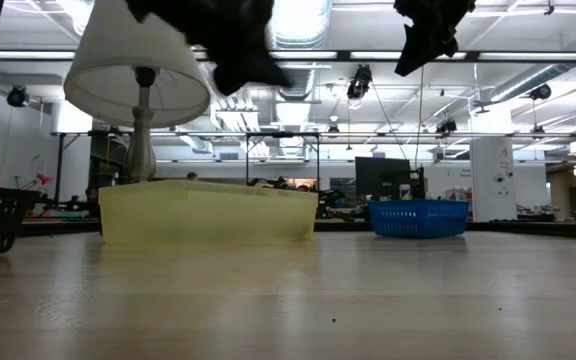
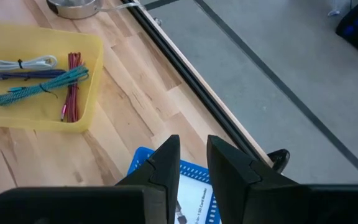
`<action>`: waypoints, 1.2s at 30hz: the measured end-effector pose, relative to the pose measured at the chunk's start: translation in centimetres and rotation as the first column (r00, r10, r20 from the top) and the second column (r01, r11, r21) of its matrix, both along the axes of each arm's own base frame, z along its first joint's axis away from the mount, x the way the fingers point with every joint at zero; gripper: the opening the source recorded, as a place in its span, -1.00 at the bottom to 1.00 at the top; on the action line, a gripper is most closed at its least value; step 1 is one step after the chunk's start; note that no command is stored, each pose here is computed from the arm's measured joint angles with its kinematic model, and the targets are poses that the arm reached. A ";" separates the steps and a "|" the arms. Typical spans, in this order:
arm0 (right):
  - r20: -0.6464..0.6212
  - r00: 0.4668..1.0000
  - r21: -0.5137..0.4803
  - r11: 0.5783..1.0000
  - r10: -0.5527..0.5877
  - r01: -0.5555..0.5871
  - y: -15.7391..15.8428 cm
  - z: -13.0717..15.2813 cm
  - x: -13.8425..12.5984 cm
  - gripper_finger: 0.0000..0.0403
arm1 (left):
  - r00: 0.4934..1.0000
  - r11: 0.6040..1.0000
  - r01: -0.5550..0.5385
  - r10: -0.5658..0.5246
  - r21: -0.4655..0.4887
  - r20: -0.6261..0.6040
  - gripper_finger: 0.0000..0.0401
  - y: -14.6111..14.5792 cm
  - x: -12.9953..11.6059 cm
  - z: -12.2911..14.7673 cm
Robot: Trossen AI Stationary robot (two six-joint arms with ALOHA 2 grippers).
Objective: Pick and place items into bin
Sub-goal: Return to Home Position
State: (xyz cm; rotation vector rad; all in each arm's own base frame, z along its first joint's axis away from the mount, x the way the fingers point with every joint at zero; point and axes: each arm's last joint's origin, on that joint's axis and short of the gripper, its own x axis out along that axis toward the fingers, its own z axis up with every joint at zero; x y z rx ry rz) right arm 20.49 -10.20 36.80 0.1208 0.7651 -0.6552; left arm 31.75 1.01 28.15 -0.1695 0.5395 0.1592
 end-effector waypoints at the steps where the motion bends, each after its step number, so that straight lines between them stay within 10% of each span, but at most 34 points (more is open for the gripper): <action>1: -0.004 1.000 0.001 1.000 0.000 0.000 0.0 -0.1 0.0 -0.66 | 0.993 1.000 -0.025 0.024 0.004 0.117 -0.97 0.8 0.5 0.7; 4: -0.013 1.000 0.011 1.000 -0.005 0.005 0.0 -0.5 0.0 -0.66 | 0.895 0.991 -0.098 0.126 -0.088 0.427 -0.99 2.8 0.7 1.5; 9: -0.024 0.999 0.050 0.998 -0.038 0.040 0.0 -1.6 0.0 -0.66 | 0.804 0.986 -0.134 0.168 -0.101 0.571 -1.00 4.1 -2.0 -1.1; 19: -0.058 0.991 0.140 0.982 -0.121 0.128 0.0 -4.9 0.0 -0.66 | 0.794 0.977 -0.068 -0.070 0.204 0.603 -1.00 0.1 -10.0 -1.8; 27: 0.023 0.992 0.132 0.983 -0.128 0.124 -0.4 -7.2 0.9 -0.66 | 0.767 0.993 -0.097 0.032 0.067 0.641 -1.00 -0.8 -16.8 -4.9; 31: 0.105 0.989 0.113 0.989 -0.108 0.097 -0.6 -7.4 1.5 -0.66 | 0.760 0.981 -0.095 -0.039 0.171 0.649 -1.00 -1.0 -18.7 -6.2; 36: 0.304 0.949 0.136 0.982 0.085 -0.131 -0.3 -6.7 2.8 -0.66 | 0.799 0.982 -0.107 -0.007 0.153 0.602 -1.00 -0.9 -20.0 -8.4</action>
